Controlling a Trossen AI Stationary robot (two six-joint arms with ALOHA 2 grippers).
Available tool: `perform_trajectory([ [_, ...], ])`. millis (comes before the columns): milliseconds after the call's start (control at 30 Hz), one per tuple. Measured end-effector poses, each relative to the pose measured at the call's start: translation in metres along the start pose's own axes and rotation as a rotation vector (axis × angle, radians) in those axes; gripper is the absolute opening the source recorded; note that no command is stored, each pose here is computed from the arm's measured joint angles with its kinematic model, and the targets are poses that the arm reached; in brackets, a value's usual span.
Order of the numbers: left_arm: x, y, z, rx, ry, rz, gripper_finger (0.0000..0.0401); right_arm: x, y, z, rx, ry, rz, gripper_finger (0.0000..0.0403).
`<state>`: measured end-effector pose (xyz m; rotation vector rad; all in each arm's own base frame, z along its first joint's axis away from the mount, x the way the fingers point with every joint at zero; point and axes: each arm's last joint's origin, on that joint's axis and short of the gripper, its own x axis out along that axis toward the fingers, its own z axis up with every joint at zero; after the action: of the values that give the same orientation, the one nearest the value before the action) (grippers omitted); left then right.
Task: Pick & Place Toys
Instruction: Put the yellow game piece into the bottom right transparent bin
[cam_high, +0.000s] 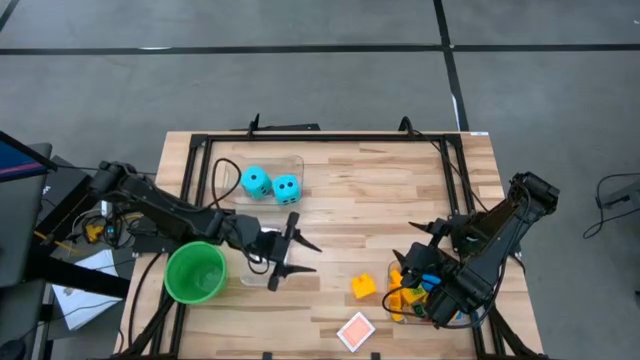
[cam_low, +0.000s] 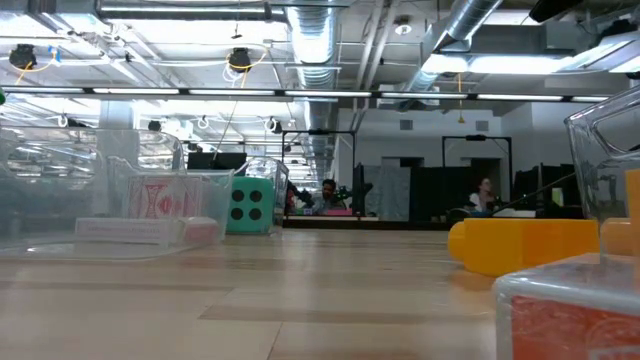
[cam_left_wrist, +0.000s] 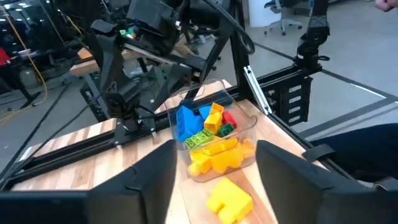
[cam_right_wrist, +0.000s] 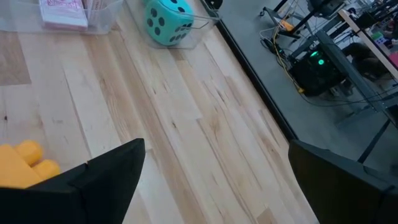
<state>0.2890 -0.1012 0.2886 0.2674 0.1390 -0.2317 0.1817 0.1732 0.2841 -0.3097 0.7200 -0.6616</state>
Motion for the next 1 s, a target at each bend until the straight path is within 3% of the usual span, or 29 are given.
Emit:
perform_trajectory([
  [233, 0.022, -0.012, -0.009, -0.033, 0.001, 0.114, 0.0290, 0.000, 0.000, 0.000, 0.000, 0.002, 0.001, 0.0388],
  [533, 0.102, -0.048, -0.040, 0.027, 0.180, 0.254, 0.0391, 0.000, 0.000, -0.001, 0.004, 0.025, 0.009, 0.0388],
  [867, 0.168, -0.067, -0.087, -0.038, 0.268, 0.297, 0.0397, 0.000, 0.001, -0.001, 0.004, 0.036, 0.013, 0.0388],
  [1000, 0.174, -0.067, -0.095, -0.162, 0.272, 0.324, 0.0397, 0.000, 0.001, -0.001, 0.005, 0.053, 0.018, 0.0388],
])
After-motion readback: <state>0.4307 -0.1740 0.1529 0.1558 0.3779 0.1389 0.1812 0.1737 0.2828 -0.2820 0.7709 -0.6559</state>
